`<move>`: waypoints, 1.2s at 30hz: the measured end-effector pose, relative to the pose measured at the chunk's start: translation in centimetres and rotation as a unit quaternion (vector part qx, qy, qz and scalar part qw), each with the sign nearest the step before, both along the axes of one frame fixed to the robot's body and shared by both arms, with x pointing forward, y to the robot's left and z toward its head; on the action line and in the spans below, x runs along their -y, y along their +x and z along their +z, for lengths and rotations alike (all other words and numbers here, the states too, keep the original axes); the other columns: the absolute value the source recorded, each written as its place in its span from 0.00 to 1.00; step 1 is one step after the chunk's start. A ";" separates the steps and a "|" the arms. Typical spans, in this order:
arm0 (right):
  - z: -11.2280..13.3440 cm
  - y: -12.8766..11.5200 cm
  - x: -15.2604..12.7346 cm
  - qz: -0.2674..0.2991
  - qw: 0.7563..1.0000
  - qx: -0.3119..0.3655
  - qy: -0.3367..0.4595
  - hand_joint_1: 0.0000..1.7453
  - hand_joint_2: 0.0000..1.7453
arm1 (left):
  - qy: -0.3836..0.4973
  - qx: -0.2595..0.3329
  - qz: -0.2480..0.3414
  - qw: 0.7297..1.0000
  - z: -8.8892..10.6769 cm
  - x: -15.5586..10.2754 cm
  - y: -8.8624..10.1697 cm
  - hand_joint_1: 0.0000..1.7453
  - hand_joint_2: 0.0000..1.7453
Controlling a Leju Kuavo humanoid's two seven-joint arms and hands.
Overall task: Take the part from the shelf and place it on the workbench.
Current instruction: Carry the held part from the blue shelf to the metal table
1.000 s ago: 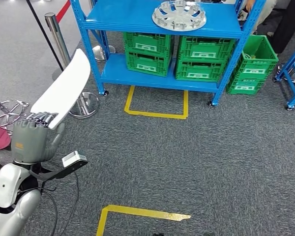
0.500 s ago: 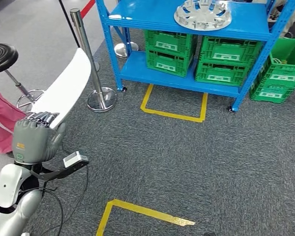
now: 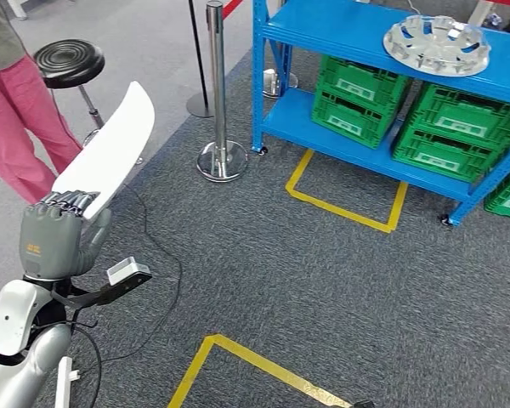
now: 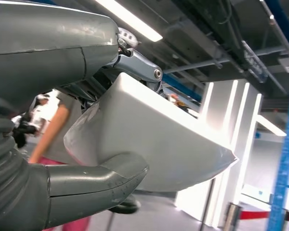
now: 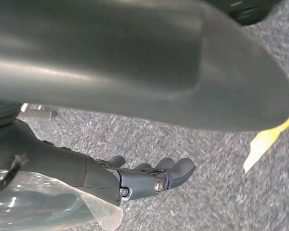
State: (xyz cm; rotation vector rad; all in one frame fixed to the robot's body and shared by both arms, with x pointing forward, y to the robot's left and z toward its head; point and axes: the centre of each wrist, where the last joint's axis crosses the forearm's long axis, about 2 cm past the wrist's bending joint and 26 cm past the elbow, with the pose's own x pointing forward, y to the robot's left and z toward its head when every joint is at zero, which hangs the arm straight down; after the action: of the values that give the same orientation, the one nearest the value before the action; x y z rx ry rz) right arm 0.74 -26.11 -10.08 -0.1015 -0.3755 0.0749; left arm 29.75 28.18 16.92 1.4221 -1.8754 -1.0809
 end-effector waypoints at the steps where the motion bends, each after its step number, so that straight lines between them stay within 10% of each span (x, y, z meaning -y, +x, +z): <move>1: 0.0 -0.1 0.0 0.000 1.000 -0.001 0.000 0.00 0.00 | 0.000 -0.001 0.000 1.000 -0.1 0.0 -0.1 1.00 1.00; 36: 0.3 -0.4 0.4 -0.010 1.000 -0.008 0.000 0.00 0.00 | -0.003 0.000 0.005 1.000 -0.1 -0.2 0.0 1.00 1.00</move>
State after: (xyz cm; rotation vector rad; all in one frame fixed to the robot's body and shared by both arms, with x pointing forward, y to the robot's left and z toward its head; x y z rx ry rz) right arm 0.30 -26.48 -9.80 -0.1041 -0.3579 0.0565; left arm 29.71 28.34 16.78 1.4258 -1.8689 -1.0696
